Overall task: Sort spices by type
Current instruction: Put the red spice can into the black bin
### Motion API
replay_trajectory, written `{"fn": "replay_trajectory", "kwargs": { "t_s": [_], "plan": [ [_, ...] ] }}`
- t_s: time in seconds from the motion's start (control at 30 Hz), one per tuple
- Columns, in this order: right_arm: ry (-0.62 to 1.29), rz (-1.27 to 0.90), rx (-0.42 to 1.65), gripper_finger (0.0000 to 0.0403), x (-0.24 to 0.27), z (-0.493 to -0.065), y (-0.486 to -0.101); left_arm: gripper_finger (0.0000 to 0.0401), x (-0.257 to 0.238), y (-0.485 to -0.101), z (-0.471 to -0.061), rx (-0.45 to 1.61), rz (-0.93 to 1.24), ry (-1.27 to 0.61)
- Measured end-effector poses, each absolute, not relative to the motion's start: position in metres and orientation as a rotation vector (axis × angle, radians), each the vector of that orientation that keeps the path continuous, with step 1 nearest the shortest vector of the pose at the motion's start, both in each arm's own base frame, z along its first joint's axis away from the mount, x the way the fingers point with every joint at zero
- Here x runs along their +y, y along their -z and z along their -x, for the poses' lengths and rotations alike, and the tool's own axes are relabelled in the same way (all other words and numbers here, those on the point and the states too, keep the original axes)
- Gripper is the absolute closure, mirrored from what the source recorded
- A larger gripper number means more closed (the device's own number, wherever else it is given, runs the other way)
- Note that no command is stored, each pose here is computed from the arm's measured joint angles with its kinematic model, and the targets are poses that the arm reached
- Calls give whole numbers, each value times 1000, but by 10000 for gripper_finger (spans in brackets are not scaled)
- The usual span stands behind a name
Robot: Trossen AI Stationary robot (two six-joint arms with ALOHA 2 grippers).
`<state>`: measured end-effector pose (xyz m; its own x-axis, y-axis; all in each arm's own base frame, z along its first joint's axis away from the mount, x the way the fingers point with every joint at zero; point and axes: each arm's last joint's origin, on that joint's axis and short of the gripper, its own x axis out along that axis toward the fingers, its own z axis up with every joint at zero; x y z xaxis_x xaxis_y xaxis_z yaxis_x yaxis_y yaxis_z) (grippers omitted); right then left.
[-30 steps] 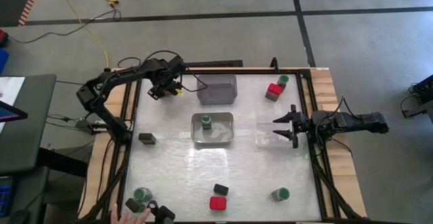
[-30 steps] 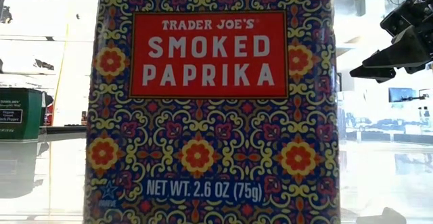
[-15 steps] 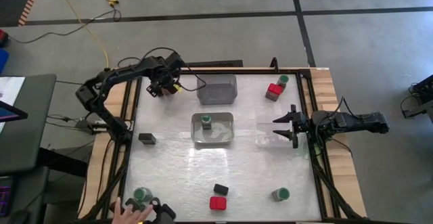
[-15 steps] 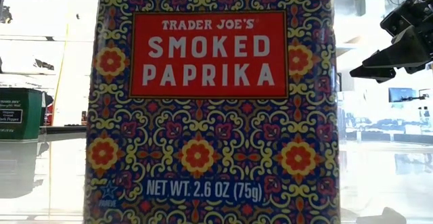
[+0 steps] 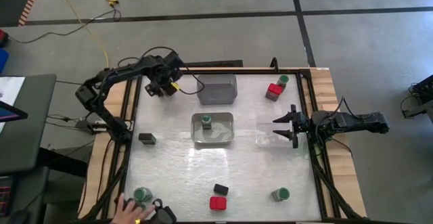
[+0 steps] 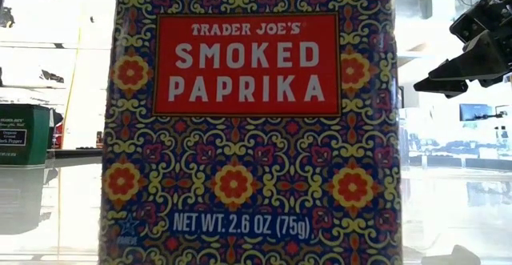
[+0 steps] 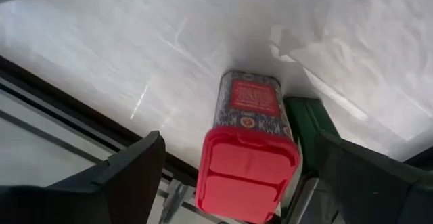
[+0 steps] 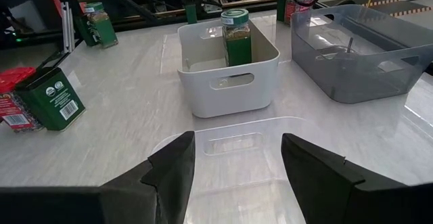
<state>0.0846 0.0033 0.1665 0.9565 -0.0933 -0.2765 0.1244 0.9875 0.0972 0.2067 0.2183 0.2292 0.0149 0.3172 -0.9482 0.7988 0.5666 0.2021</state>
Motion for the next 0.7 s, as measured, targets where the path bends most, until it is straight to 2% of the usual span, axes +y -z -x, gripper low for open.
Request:
{"fn": "replay_trajectory", "kwargs": {
  "t_s": [0.2, 0.7],
  "plan": [
    [111, -114, 275, 154, 3, -85, -167, 66, 222, -229, -203, 1566, -967, 485],
    [111, -114, 275, 154, 3, -85, -167, 67, 228, -213, -208, 1573, -916, 506]
  ]
}}
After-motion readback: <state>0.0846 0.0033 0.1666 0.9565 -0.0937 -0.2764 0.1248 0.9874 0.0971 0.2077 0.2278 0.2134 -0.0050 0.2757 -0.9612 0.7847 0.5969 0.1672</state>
